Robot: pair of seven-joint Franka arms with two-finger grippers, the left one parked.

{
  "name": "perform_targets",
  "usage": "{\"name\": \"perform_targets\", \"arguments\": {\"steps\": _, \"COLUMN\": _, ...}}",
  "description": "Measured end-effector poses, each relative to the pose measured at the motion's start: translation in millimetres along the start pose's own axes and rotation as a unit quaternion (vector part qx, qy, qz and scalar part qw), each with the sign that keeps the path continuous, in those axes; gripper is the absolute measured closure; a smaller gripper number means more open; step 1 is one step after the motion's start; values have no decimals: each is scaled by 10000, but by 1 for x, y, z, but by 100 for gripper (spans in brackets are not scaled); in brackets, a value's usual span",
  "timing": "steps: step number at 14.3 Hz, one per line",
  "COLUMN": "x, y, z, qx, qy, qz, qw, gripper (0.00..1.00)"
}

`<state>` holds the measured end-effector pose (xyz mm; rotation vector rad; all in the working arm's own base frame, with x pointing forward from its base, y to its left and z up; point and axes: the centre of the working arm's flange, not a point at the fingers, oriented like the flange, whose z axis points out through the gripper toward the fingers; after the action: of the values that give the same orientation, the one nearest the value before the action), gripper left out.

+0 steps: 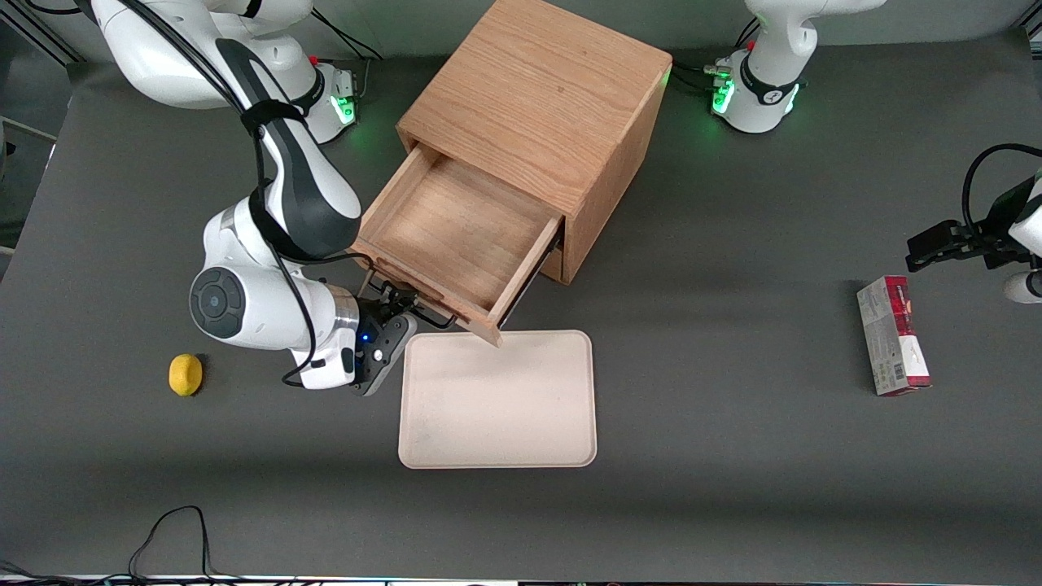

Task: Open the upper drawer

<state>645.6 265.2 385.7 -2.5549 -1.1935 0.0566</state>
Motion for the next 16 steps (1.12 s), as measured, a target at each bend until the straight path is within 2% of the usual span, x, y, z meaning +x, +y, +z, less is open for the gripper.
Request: {"name": "perform_targets", "arguments": {"steps": 16, "x": -8, "y": 34, "z": -12, "qx": -53, "qy": 148, "qz": 26, "qw": 9999, "gripper": 0}}
